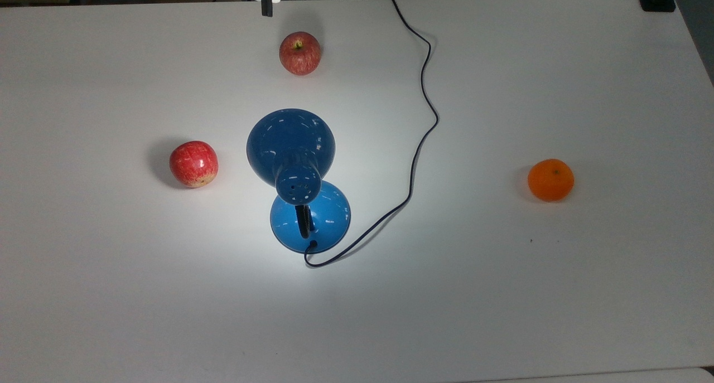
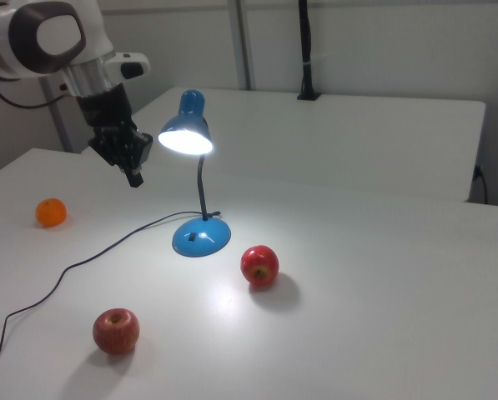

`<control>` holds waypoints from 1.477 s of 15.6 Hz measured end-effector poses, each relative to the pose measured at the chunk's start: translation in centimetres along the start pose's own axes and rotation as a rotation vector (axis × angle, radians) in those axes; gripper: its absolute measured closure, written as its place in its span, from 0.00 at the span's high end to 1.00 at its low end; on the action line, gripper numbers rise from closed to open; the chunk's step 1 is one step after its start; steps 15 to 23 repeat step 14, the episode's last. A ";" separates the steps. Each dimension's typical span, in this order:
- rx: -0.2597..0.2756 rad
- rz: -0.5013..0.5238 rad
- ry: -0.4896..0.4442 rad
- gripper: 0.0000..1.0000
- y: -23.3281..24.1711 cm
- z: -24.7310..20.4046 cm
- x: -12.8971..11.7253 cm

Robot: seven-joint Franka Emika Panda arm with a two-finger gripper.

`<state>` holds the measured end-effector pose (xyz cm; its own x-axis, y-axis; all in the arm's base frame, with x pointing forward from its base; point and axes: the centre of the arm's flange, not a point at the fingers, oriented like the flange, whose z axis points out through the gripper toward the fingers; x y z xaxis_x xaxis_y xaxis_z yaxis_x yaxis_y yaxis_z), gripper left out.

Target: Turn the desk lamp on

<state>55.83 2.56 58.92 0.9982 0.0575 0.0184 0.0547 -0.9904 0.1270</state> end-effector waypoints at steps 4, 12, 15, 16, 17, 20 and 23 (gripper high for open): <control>-0.001 0.021 -0.007 0.36 1.1 -0.5 -0.1; -0.001 0.024 -0.013 1.00 1.2 -0.5 -0.1; -0.001 0.024 -0.013 1.00 1.2 -0.5 -0.1; -0.001 0.024 -0.013 1.00 1.2 -0.5 -0.1; -0.001 0.024 -0.013 1.00 1.2 -0.5 -0.1; -0.001 0.024 -0.013 1.00 1.2 -0.5 -0.1; -0.001 0.024 -0.013 1.00 1.2 -0.5 -0.1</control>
